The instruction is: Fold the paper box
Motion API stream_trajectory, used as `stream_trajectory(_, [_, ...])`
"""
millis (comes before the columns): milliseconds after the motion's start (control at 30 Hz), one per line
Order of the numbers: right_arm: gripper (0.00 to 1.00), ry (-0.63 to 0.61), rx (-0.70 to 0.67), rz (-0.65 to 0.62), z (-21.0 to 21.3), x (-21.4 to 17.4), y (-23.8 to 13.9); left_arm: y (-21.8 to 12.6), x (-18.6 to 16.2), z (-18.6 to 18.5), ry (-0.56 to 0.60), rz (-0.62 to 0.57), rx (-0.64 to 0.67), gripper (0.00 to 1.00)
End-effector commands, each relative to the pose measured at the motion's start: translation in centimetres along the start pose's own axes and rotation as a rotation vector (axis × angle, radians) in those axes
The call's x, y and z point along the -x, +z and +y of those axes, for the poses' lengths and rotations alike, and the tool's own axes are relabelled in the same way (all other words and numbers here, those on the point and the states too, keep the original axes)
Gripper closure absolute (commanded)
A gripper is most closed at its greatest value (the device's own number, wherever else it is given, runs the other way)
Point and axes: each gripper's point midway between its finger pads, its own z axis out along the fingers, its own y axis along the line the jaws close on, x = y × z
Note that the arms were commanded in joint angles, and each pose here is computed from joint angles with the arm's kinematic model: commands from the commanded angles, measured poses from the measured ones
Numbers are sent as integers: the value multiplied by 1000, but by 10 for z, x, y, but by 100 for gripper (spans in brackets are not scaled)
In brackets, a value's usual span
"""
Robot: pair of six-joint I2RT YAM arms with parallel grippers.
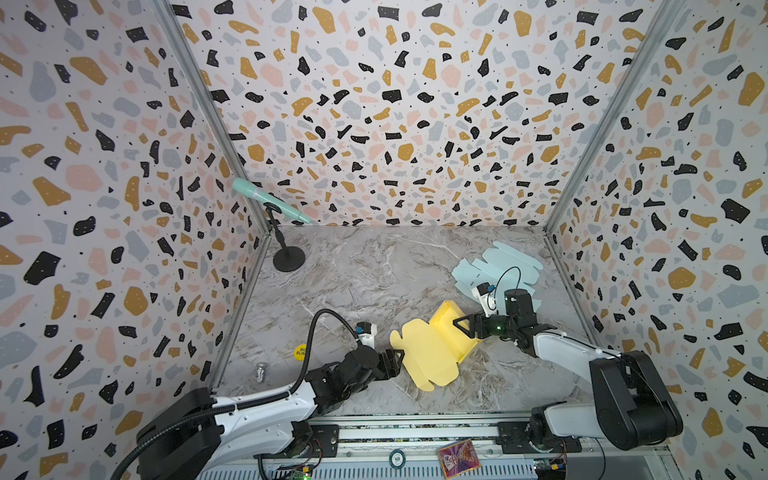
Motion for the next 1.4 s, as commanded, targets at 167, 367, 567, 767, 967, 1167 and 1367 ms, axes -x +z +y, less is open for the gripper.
stream_trajectory(167, [28,4,8,-23,1,2,-4,13,-6,-19,-81,8,-127,26])
stream_trajectory(367, [28,2,5,-30,1,3,-6,21,-9,-30,-82,24,-167,33])
stream_trajectory(567, [28,0,2,-34,1,3,-7,29,-14,-34,-111,35,-208,42])
stream_trajectory(767, [28,-4,4,-39,2,5,-8,32,-13,-41,-104,35,-224,57])
stream_trajectory(967, [28,-11,1,-48,3,6,-10,32,-13,-41,-119,29,-229,68])
stream_trajectory(1167, [28,-13,2,-50,4,6,-11,34,-12,-41,-131,23,-234,74])
stream_trajectory(1367, [28,-16,1,-54,4,6,-12,36,-11,-42,-147,15,-238,78])
